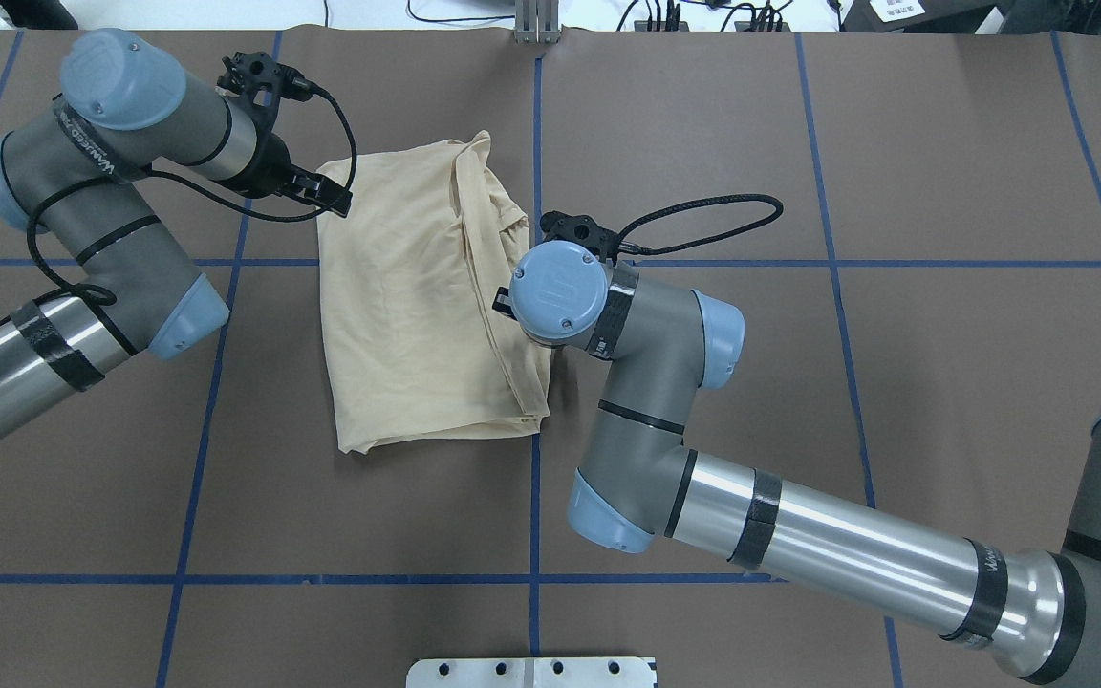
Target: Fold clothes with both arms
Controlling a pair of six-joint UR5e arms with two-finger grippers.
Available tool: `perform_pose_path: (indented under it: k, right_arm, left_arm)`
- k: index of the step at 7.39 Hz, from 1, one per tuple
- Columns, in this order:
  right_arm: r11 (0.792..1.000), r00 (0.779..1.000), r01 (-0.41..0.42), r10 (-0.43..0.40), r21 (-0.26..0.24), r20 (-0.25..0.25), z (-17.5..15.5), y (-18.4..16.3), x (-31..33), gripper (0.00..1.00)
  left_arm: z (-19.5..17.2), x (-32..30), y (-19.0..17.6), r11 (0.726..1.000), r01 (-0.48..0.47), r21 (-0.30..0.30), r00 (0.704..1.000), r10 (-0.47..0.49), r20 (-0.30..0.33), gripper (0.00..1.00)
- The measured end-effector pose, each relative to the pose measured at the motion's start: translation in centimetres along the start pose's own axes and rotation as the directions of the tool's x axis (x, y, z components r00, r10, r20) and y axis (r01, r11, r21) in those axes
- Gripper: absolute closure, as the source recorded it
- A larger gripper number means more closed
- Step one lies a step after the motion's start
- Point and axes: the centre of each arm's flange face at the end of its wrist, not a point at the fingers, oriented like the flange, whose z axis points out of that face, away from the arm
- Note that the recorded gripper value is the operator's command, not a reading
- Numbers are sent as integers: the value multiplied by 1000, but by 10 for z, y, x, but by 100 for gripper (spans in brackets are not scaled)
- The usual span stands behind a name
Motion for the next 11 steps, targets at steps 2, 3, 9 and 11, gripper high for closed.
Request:
perform_pose_path:
  k: [2,3,9,11]
  right_arm:
    - [1000,1000,1,-1,-2,-1,1,2,-1,100]
    - [1000,1000,3,-3,-4,1,0,2,-1,100]
    - [998,999,40,-39,-46,34,-17,41,73,1]
    - [997,998,60,-59,-41,34,-17,50,82,0]
  left_arm:
    - [0,0,0,1000,0,0,1000,0,0,0]
    - [0,-1,1,1000,0,0,1000,0,0,0]
    - [-5,4,5,999,43,5,999,-43,-11,0]
    - [-5,5,5,999,44,5,999,-44,-12,0]
